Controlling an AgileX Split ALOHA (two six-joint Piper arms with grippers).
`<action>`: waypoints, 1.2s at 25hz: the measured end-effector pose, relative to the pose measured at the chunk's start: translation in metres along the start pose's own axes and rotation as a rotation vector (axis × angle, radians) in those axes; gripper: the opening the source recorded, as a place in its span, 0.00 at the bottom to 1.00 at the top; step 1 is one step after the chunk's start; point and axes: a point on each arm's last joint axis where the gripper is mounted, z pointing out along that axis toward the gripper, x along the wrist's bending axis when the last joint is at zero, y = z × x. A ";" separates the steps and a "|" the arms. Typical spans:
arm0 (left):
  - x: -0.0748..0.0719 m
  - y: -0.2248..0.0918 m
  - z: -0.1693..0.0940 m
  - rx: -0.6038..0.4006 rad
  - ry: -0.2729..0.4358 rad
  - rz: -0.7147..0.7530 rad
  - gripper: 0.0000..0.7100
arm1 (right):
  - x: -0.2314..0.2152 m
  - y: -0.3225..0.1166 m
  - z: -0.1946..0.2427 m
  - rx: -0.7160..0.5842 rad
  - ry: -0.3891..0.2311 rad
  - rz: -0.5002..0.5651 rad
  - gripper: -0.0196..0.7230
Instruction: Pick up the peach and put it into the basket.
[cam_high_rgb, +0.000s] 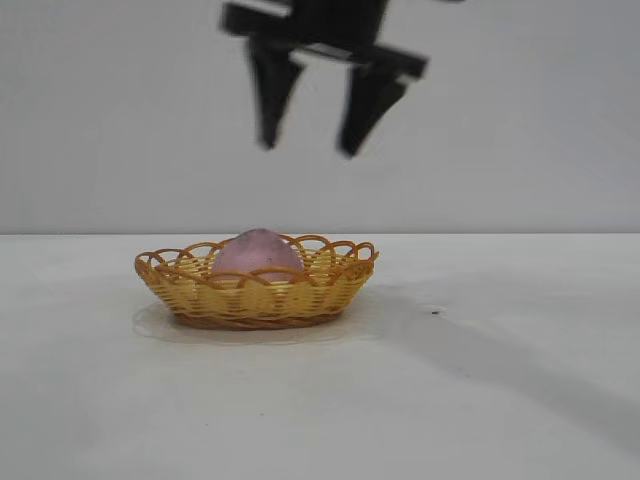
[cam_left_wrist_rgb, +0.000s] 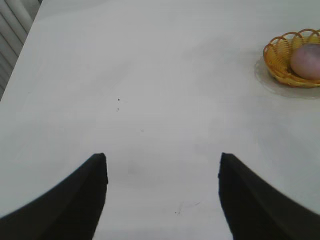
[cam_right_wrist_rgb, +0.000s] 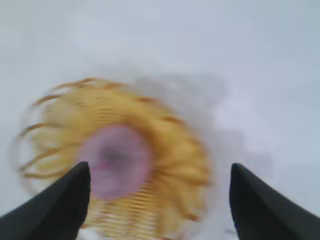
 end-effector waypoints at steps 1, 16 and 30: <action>0.000 0.000 0.000 0.000 0.000 0.000 0.59 | -0.014 0.000 0.001 0.005 -0.008 0.032 0.70; 0.000 0.000 0.000 0.000 0.000 0.000 0.59 | -0.053 -0.110 -0.079 -0.139 -0.016 0.141 0.70; 0.000 0.000 0.000 0.000 0.000 0.000 0.59 | -0.044 -0.341 -0.139 -0.353 -0.005 0.142 0.70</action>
